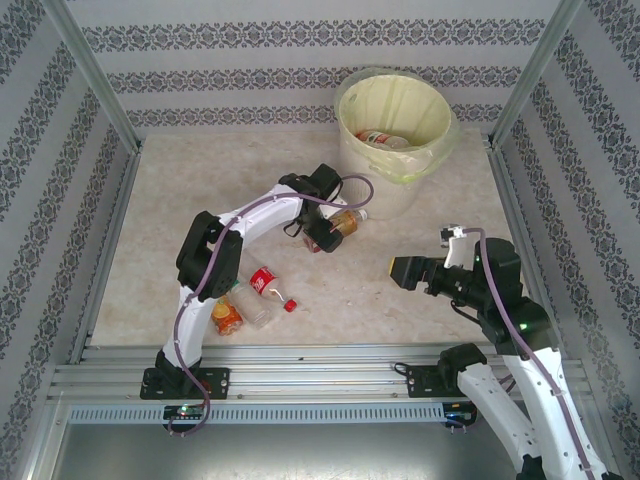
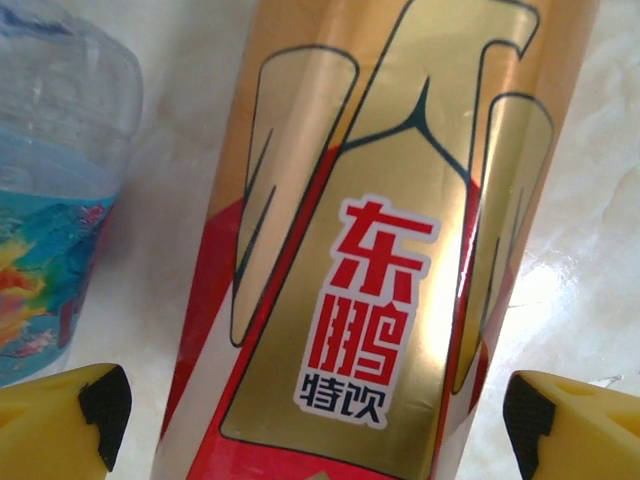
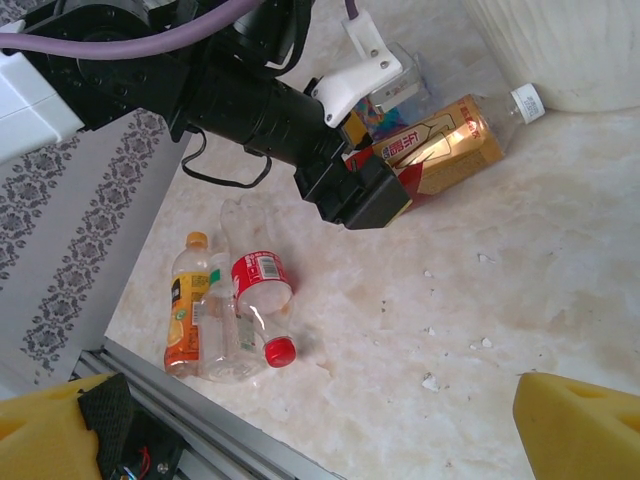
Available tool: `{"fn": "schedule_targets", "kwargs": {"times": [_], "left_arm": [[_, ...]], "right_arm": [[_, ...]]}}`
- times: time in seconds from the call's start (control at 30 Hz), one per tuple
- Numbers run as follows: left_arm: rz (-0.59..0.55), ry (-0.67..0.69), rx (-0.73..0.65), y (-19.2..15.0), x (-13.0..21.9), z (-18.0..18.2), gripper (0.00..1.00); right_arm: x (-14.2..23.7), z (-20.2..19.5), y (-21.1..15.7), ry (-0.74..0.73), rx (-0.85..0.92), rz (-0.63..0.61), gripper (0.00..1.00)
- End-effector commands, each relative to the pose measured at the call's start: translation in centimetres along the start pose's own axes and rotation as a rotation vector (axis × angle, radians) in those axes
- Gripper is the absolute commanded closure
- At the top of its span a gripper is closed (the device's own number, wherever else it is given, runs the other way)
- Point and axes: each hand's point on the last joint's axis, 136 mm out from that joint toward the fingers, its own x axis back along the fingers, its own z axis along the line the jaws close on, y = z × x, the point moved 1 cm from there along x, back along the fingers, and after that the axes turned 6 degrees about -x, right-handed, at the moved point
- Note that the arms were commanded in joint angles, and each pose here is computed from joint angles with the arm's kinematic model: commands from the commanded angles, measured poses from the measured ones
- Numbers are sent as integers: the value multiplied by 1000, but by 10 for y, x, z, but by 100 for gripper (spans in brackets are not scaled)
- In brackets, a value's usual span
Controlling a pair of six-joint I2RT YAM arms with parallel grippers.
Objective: Put the plastic bottles in the bin
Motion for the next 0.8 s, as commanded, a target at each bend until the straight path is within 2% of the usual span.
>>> {"fn": "schedule_targets", "kwargs": {"times": [0.0,0.17,0.37,0.63,0.77], "left_arm": [[47,-35,-8,-7,0,-14,5],[76,-51,-2,-12,-5,-21,16],[52,-78,19,-11,6,-29,33],[-96,-201,98,-6,52,-53,38],[-225,-291,149,0,81,-69,41]], "right_arm": [[-3,1,3,-5,0,1,2],[-8,-1,5,-7,-5,2,3],[-16,-9,7,-25,-41,-6,3],[-23,-19,12,-56,-122,-44,5],[-30,-30,18,-85,-236,-81,7]]}}
